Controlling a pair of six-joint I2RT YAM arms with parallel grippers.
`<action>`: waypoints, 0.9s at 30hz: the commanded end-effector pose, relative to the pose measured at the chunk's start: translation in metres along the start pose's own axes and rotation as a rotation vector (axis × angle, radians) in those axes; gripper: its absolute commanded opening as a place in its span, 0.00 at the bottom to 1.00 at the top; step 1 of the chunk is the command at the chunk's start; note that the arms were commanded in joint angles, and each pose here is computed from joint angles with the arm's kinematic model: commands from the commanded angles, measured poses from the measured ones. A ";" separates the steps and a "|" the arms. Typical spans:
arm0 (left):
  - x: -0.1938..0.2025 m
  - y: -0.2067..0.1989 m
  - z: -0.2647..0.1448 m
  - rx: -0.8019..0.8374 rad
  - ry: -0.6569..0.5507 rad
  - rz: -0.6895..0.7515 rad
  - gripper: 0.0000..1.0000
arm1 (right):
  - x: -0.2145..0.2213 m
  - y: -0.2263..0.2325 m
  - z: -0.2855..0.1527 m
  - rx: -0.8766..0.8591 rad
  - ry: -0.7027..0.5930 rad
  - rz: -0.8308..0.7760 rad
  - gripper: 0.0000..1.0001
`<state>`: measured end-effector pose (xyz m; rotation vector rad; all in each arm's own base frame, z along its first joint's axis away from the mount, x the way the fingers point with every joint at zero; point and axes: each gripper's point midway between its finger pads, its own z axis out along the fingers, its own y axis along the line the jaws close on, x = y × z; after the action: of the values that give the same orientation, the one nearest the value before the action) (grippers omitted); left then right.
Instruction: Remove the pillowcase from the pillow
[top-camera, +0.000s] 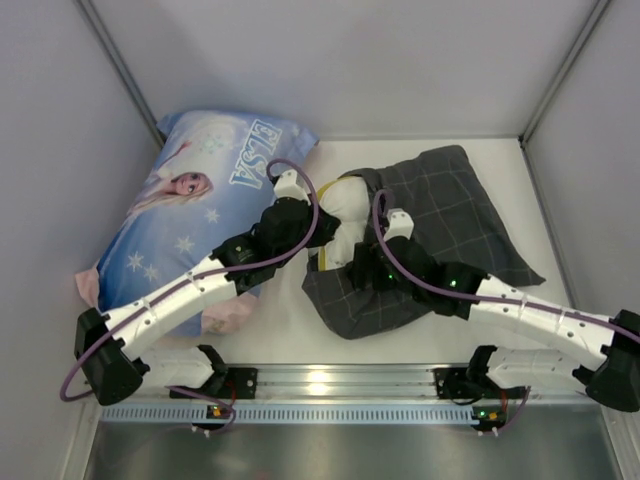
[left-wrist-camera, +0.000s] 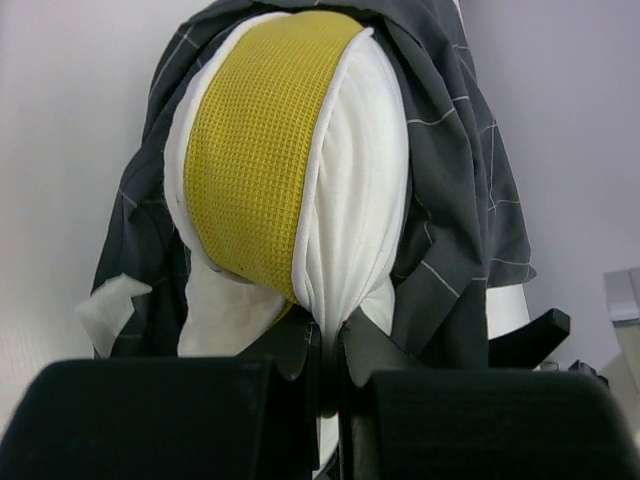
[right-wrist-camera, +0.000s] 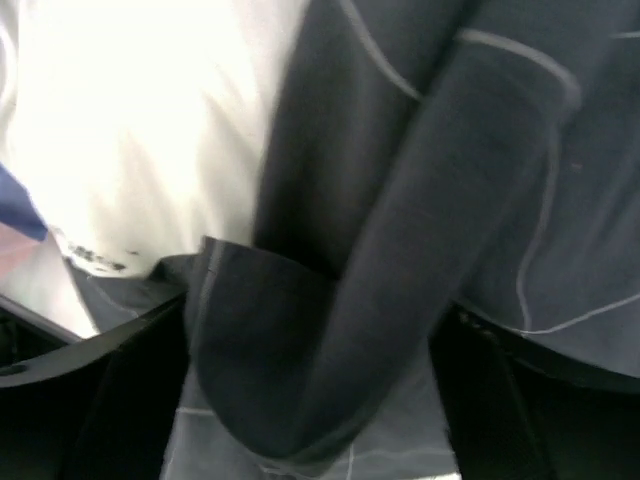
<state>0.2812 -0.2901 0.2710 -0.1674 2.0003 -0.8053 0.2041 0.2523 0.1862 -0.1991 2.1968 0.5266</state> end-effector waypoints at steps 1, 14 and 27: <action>-0.045 -0.059 -0.020 0.233 -0.127 -0.107 0.00 | -0.029 0.028 0.000 -0.101 -0.052 0.020 0.83; -0.078 -0.061 0.008 0.131 -0.254 0.012 0.00 | 0.073 0.074 -0.066 -0.488 0.174 -0.088 0.00; -0.100 -0.065 0.024 0.065 -0.328 -0.023 0.00 | 0.182 0.032 -0.083 -0.476 0.427 -0.112 0.00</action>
<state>0.3123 -0.3185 0.2711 -0.0784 1.9891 -0.6865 0.0563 0.2581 0.1115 -0.6373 2.3171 0.9388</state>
